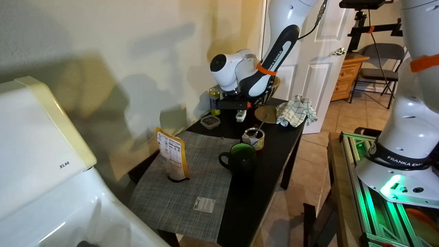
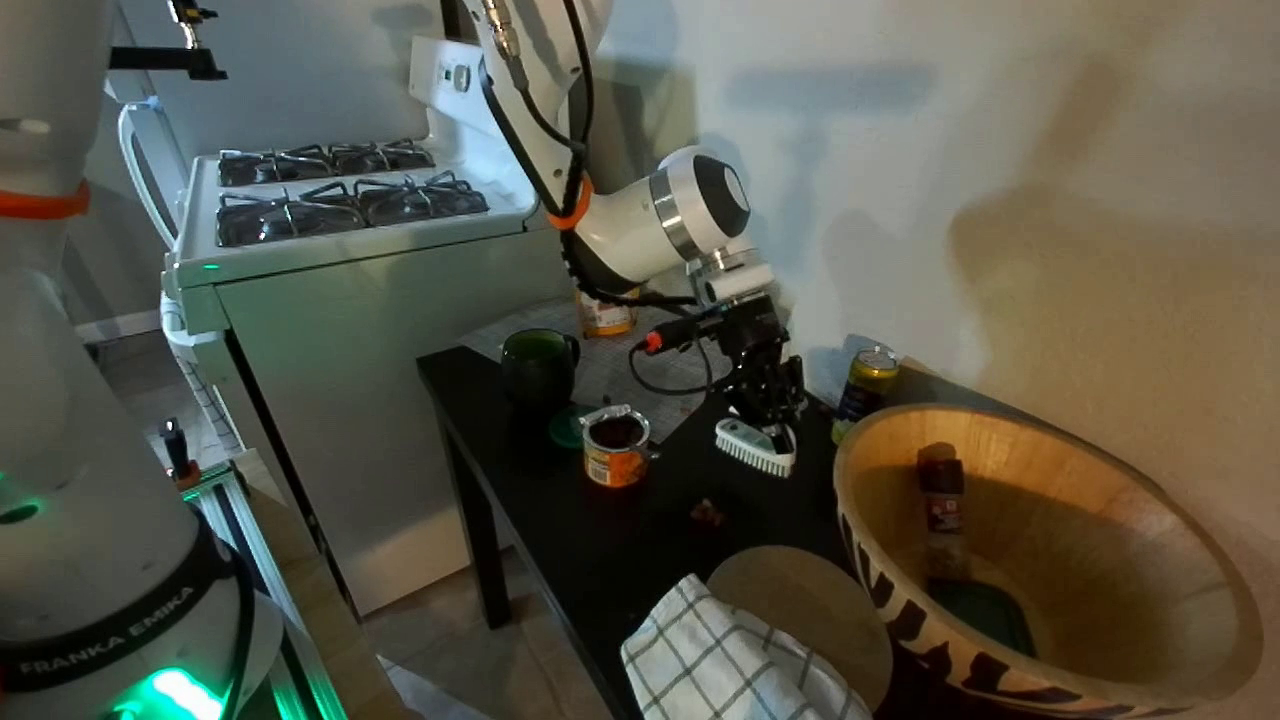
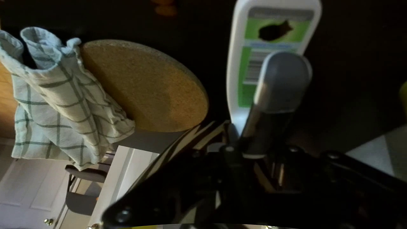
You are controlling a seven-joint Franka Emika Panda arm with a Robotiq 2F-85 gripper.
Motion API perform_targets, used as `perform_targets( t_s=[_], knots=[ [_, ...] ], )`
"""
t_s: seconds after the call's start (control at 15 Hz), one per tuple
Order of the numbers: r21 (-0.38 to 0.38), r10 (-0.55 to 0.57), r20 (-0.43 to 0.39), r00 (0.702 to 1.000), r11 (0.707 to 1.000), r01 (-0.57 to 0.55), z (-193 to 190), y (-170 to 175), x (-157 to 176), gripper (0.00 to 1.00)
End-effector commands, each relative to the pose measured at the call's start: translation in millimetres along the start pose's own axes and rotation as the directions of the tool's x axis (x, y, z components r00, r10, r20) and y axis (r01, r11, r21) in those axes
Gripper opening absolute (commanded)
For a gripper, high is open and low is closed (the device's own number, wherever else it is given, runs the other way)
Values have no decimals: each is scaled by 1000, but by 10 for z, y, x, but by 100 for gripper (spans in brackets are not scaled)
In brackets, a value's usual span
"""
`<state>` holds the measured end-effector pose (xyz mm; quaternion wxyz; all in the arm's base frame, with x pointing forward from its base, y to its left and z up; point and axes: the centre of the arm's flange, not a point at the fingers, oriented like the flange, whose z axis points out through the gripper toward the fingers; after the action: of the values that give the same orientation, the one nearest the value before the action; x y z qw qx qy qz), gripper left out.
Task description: Use the brush to sweep the contents on the table
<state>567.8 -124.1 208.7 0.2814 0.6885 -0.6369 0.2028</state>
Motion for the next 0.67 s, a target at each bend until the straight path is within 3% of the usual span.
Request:
perform_targets(
  t_s=[0.0,0.2,0.6],
  knots=[
    [50,25,31,999,998,-27,-128,-267,-35,6],
    [55,29,82,996,998,-33,-163,-461,-250,6],
    [55,60,123,991,996,-67,39,-412,-584,6]
  ],
)
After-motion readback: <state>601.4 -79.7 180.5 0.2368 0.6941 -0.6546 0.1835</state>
